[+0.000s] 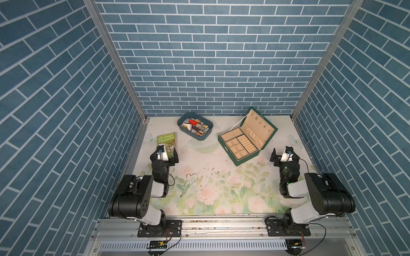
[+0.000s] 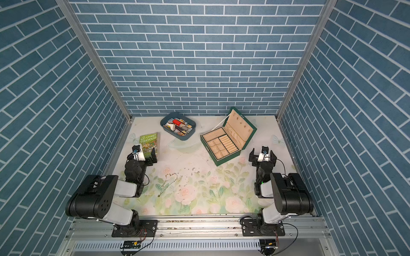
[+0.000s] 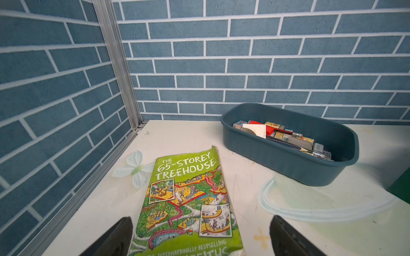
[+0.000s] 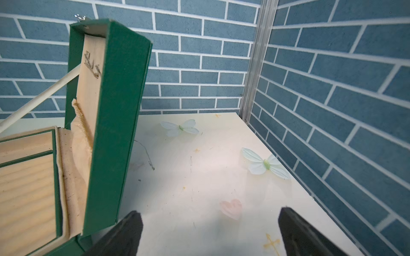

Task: Put jewelry chain into jewelry box
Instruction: Adjust the jewelry box at the center of the board.

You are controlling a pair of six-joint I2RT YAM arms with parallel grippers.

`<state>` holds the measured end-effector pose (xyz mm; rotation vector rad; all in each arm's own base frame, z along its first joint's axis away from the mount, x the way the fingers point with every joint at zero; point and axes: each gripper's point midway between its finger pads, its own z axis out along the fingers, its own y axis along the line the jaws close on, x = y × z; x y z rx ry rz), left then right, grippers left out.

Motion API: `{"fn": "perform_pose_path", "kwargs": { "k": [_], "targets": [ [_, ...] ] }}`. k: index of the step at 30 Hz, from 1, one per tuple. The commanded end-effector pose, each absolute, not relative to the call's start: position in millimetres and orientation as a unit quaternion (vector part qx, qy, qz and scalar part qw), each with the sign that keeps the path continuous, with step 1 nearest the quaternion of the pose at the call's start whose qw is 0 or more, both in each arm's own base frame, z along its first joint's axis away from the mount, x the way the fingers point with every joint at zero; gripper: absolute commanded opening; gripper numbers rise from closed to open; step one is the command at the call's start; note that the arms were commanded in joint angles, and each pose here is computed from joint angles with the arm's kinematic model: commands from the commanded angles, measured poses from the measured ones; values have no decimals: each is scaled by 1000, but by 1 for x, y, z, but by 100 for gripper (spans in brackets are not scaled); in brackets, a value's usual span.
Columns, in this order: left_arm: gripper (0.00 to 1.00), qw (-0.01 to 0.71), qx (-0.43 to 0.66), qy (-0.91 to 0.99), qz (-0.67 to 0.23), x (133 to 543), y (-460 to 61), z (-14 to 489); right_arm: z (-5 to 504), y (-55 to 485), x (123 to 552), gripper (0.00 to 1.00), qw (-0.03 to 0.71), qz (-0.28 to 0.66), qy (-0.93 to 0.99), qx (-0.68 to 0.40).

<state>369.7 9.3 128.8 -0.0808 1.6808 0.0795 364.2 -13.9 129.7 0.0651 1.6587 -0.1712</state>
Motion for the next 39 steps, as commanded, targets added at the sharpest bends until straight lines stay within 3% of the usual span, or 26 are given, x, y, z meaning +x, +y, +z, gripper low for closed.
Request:
{"fn": "perform_pose_path", "kwargs": {
  "k": [1,21,28,31,34,36,39],
  "targets": [
    [100,668,-35,742,36,372,10,132,131,-14,365,100,673,-70,736,33],
    [100,669,-37,742,34,373,11,132,128,-10,369,100,665,-65,744,25],
    [100,641,-116,756,62,388,25,184,170,2,377,100,650,-129,749,23],
    [100,628,-161,761,27,403,23,222,190,-4,371,100,658,-68,740,124],
    [100,594,-175,784,-35,417,7,229,179,-12,362,100,612,28,744,267],
    [100,572,-234,782,-76,421,6,225,176,3,360,100,600,74,757,247],
    [100,550,-231,790,-142,432,-16,221,177,12,353,100,597,118,754,250]
  ]
}}
